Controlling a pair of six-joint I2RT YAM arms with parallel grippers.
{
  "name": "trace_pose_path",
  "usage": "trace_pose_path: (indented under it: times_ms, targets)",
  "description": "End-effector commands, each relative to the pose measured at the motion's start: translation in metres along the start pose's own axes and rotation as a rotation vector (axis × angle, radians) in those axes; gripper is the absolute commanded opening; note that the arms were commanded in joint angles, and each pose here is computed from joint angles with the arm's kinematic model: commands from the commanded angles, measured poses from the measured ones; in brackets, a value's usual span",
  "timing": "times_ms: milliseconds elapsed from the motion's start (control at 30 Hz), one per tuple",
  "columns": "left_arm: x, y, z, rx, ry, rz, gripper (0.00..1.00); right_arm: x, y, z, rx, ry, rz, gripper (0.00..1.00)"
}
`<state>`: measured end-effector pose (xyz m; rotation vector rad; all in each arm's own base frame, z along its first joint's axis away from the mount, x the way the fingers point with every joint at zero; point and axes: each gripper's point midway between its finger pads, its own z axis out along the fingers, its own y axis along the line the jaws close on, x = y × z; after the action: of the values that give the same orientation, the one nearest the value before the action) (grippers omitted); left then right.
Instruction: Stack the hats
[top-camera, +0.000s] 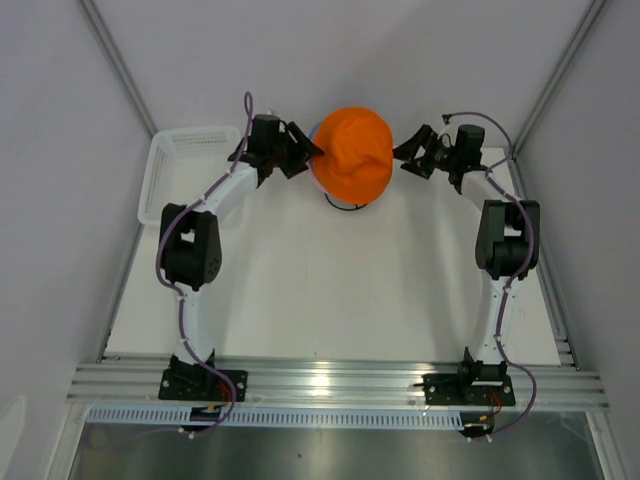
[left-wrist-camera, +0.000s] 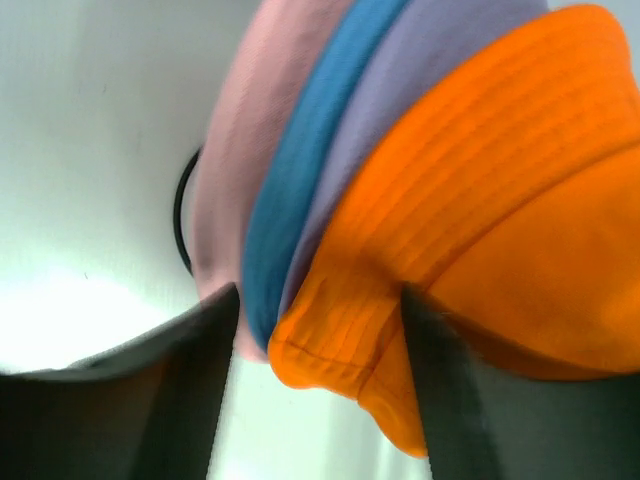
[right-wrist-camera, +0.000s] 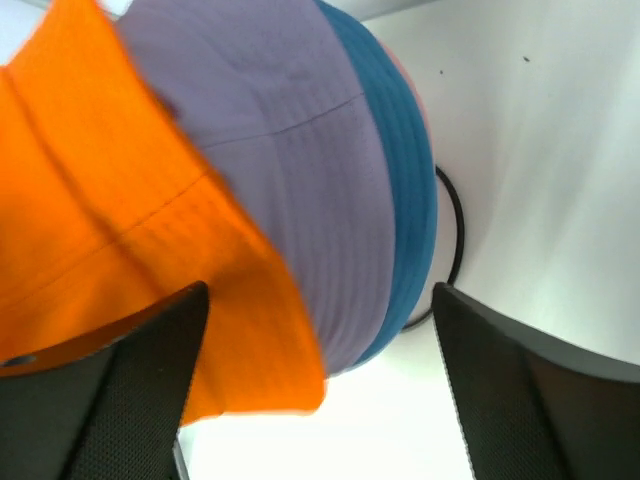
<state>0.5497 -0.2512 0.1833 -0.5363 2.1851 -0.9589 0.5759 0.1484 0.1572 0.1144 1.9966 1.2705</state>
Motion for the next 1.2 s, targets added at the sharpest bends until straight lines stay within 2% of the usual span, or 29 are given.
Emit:
trace_pose_path:
  times_ms: [0, 67, 100, 267, 367, 400, 433, 500, 533, 567, 633, 667, 733, 767, 800, 900, 1033, 1167]
  targets:
    - [-0.020, -0.042, -0.048, 0.108, -0.069, 0.105, 0.74, -0.060, 0.076, -0.051, 0.030, -0.091, -0.263, 1.00]
    - [-0.033, -0.058, -0.068, 0.130, -0.128, 0.156, 0.87, -0.077, 0.101, -0.075, 0.092, -0.111, -0.306, 1.00]
    - [-0.043, -0.075, -0.091, 0.156, -0.174, 0.219, 0.99, -0.083, 0.110, -0.084, 0.113, -0.121, -0.328, 0.99]
    - [-0.087, -0.125, -0.177, 0.206, -0.366, 0.366, 1.00, -0.114, 0.164, -0.147, 0.223, -0.216, -0.420, 1.00]
    - [-0.095, -0.144, -0.234, 0.213, -0.433, 0.452, 1.00, -0.112, 0.183, -0.173, 0.255, -0.242, -0.410, 1.00]
    - [-0.089, -0.140, -0.244, 0.190, -0.416, 0.473, 0.99, -0.108, 0.200, -0.186, 0.248, -0.255, -0.424, 1.00]
    - [-0.087, -0.150, -0.275, 0.211, -0.446, 0.501, 1.00, -0.103, 0.207, -0.192, 0.247, -0.257, -0.426, 1.00]
    - [-0.071, -0.137, -0.296, 0.184, -0.421, 0.556, 1.00, -0.086, 0.226, -0.211, 0.238, -0.280, -0.424, 1.00]
    - [-0.062, -0.140, -0.328, 0.207, -0.454, 0.580, 0.99, -0.083, 0.234, -0.217, 0.224, -0.301, -0.442, 1.00]
    - [-0.050, -0.125, -0.332, 0.183, -0.430, 0.594, 0.99, -0.075, 0.239, -0.223, 0.219, -0.311, -0.432, 1.00]
    - [-0.035, -0.111, -0.351, 0.170, -0.435, 0.594, 1.00, -0.056, 0.245, -0.241, 0.236, -0.355, -0.433, 1.00]
    - [-0.023, -0.105, -0.376, 0.175, -0.453, 0.592, 1.00, -0.049, 0.246, -0.247, 0.246, -0.365, -0.427, 1.00]
    - [-0.011, -0.088, -0.389, 0.146, -0.460, 0.576, 1.00, -0.028, 0.248, -0.267, 0.283, -0.394, -0.418, 0.99]
    - [-0.001, -0.081, -0.412, 0.145, -0.483, 0.567, 0.99, -0.021, 0.247, -0.272, 0.296, -0.401, -0.409, 0.99]
    - [0.007, -0.062, -0.408, 0.100, -0.465, 0.548, 0.99, -0.012, 0.247, -0.277, 0.303, -0.406, -0.403, 1.00]
    - [0.032, -0.038, -0.429, 0.091, -0.462, 0.561, 0.99, 0.023, 0.241, -0.289, 0.305, -0.406, -0.398, 1.00]
    - [0.055, 0.013, -0.420, -0.013, -0.418, 0.579, 0.99, 0.061, 0.208, -0.293, 0.360, -0.375, -0.338, 0.99]
    - [0.063, 0.026, -0.414, -0.042, -0.378, 0.609, 1.00, 0.083, 0.189, -0.289, 0.388, -0.307, -0.306, 1.00]
